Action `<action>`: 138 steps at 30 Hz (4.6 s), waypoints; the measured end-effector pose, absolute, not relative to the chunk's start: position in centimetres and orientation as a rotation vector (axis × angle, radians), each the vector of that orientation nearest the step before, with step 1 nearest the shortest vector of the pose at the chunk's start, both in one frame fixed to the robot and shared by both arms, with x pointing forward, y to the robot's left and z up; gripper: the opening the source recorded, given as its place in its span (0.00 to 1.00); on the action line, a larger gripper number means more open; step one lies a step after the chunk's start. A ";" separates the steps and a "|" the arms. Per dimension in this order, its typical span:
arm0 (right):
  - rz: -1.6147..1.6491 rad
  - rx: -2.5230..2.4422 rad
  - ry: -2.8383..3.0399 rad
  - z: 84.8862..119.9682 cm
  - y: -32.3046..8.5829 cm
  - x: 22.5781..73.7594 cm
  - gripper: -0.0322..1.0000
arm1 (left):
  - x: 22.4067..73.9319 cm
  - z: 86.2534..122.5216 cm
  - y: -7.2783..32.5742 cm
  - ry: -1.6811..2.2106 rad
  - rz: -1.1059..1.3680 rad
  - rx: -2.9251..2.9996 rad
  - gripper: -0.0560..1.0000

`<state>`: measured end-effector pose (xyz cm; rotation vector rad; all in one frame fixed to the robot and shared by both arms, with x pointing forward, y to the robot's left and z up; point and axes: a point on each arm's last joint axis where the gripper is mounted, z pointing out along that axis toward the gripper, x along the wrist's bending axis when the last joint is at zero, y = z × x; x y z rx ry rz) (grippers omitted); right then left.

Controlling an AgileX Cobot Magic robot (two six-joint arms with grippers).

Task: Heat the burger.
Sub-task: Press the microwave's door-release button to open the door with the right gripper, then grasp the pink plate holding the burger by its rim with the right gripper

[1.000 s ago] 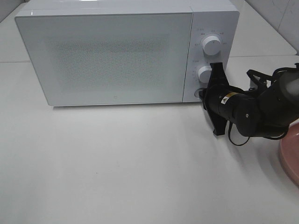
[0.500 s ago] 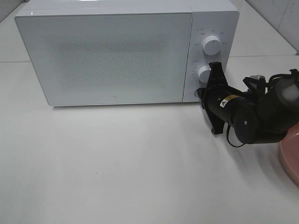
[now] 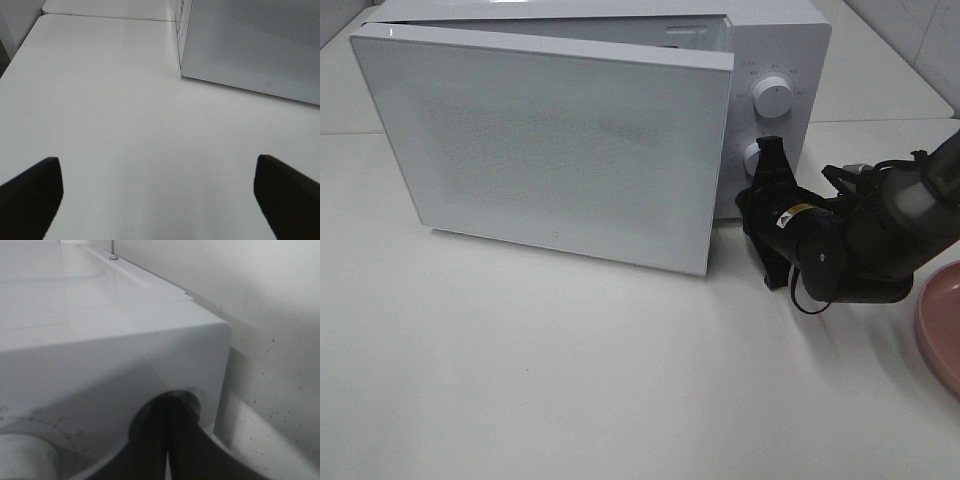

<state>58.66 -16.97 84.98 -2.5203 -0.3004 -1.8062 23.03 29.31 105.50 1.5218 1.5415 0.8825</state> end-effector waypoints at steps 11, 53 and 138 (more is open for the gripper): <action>-1.824 -2.516 -0.305 85.4 -17.1 58.4 0.03 | 23.0 105.5 29.3 1.542 0.882 1.522 0.95; -1.287 -2.645 -1.211 92.8 -17.8 53.3 0.03 | 23.0 105.5 29.3 1.542 0.882 1.522 0.95; -0.087 -2.117 -2.638 95.5 -28.7 48.0 0.91 | 23.0 105.5 29.3 1.542 0.882 1.522 0.95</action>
